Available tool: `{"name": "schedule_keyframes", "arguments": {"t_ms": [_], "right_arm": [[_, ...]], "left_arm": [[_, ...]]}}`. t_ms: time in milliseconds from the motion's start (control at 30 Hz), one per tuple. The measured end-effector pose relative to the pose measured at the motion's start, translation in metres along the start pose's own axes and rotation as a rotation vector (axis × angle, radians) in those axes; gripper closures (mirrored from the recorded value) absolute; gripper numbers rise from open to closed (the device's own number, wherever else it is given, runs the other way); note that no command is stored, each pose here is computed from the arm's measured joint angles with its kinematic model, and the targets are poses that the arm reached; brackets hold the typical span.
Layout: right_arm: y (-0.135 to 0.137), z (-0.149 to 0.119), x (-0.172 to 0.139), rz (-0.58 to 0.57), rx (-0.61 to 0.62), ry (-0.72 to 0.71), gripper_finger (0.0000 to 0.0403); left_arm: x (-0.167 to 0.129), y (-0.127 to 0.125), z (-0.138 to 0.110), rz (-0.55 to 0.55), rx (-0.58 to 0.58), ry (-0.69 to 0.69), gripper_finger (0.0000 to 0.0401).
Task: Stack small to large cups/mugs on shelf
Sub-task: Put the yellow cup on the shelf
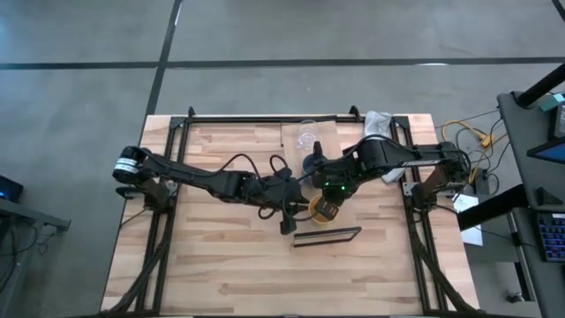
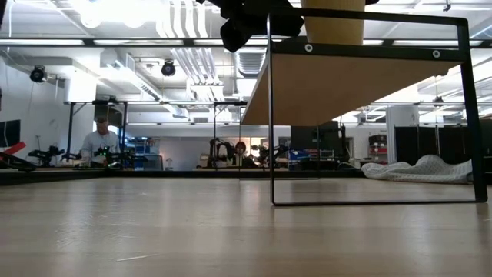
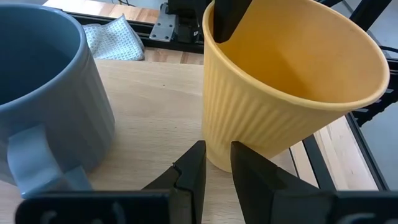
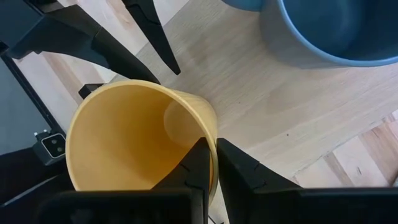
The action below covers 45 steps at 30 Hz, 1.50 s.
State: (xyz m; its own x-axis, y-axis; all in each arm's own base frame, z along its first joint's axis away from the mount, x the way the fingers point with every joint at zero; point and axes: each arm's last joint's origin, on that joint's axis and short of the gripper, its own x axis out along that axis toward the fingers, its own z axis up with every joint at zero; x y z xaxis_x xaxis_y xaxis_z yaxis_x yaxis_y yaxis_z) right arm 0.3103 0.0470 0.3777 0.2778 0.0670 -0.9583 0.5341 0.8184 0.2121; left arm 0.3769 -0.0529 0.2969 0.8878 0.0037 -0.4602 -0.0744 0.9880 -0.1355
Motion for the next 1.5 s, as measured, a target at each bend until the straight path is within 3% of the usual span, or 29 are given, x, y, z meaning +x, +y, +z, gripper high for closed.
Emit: {"name": "schedule_keyframes", "arguments": {"t_ms": [567,900,1500], "right_arm": [[0.0022,0.0023,-0.0002,0.023,-0.003,-0.025,0.038],[0.0022,0.0028,-0.0002,0.016,-0.131,-0.036,0.038],[0.0023,0.0025,-0.0002,0.001,-0.175,-0.045,0.0378]], "left_arm": [[-0.0003,-0.0001,0.0002,-0.004,-0.004,0.003,0.034],[-0.0006,-0.0003,0.0015,-0.004,-0.005,-0.003,0.034],[-0.0097,0.0043,-0.0014,0.054,0.008,0.091,0.034]]}}
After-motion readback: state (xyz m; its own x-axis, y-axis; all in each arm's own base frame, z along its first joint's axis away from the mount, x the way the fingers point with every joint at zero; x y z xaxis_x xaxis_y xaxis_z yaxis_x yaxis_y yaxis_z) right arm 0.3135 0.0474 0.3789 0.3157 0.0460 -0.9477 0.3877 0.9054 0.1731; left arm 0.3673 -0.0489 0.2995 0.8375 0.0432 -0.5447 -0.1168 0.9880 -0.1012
